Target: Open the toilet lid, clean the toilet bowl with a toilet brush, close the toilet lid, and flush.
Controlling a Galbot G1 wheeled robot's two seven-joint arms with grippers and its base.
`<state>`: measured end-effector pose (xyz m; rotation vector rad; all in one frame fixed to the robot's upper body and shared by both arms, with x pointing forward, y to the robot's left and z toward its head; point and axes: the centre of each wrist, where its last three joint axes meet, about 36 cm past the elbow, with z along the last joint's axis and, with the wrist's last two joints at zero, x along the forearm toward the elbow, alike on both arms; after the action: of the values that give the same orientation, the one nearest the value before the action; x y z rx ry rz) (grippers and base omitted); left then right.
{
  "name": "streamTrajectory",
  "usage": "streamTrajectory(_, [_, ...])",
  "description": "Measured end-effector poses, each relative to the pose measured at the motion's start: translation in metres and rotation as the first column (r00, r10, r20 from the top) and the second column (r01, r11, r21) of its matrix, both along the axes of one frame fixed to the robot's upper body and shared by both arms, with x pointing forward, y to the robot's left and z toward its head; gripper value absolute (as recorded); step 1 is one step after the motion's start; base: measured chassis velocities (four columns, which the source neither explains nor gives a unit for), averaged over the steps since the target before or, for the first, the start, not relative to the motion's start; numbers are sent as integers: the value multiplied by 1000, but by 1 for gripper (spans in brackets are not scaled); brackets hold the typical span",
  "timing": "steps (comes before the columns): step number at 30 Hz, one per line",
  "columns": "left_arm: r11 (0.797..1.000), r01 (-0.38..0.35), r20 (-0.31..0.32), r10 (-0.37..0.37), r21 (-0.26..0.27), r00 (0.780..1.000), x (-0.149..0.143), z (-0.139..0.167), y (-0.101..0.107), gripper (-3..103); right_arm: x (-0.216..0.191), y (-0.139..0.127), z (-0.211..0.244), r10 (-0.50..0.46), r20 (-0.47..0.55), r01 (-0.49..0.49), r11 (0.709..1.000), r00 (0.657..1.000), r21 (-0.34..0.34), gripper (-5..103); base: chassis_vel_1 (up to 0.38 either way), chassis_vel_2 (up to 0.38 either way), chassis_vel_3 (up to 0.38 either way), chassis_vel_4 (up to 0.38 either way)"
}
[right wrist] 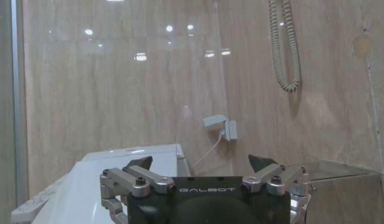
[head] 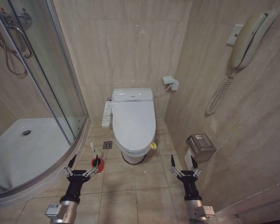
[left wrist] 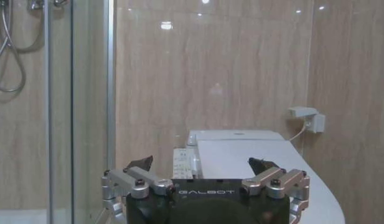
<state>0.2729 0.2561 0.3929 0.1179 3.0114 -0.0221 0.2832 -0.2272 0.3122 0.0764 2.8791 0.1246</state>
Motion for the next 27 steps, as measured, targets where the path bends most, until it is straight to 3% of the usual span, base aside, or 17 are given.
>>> streamTrajectory(27, [1000,-5,-15,5,-3,1000,0,-8,-1,100,1,-1,-4,71,47,-72,997,996,10,100,-13,12,14,-14])
